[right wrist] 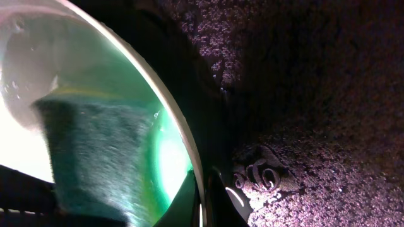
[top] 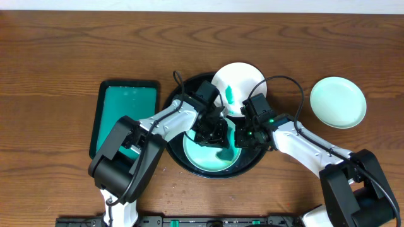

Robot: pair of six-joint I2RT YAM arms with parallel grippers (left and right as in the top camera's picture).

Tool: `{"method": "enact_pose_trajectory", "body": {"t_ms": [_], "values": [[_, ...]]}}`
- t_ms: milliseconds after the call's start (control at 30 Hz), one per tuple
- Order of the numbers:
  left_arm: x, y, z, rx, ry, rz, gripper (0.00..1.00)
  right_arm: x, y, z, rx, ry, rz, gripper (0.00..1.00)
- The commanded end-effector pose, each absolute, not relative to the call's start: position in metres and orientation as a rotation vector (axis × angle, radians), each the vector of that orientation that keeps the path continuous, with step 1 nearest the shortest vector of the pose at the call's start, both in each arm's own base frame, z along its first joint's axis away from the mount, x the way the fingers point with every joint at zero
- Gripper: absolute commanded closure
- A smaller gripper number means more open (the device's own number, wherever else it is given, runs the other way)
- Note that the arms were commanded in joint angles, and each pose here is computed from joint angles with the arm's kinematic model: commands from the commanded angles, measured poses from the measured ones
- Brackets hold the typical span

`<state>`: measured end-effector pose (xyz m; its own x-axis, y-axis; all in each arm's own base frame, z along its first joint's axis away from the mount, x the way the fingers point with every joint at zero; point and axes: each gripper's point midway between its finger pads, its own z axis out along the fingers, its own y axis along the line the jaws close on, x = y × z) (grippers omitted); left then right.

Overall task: Clean dirty plates on tray and stack at the side
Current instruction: 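Scrub the held white plate with the sponge in the left gripper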

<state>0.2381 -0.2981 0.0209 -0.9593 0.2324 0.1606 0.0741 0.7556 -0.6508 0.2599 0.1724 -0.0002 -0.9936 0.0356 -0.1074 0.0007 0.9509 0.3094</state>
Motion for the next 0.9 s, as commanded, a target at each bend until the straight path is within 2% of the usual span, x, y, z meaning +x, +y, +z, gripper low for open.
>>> {"method": "enact_pose_trajectory", "body": {"t_ms": [0,167,400,567,867], "values": [[0.234,-0.317,0.026,-0.353,-2.653,1.139,0.93,0.239,0.158,-0.021,0.038,3.082,0.369,0.99],[0.251,-0.310,0.020,-0.292,-2.729,1.106,0.93,0.237,0.157,-0.021,0.039,3.093,0.362,0.99],[0.267,-0.249,-0.007,0.052,-2.855,0.736,0.93,0.235,0.156,-0.021,0.041,3.099,0.358,0.99],[0.269,-0.207,-0.017,0.187,-2.878,0.526,0.93,0.235,0.156,-0.021,0.041,3.100,0.357,0.99],[0.273,-0.165,-0.008,0.276,-2.960,0.277,0.93,0.235,0.156,-0.021,0.041,3.099,0.357,0.99]]}}
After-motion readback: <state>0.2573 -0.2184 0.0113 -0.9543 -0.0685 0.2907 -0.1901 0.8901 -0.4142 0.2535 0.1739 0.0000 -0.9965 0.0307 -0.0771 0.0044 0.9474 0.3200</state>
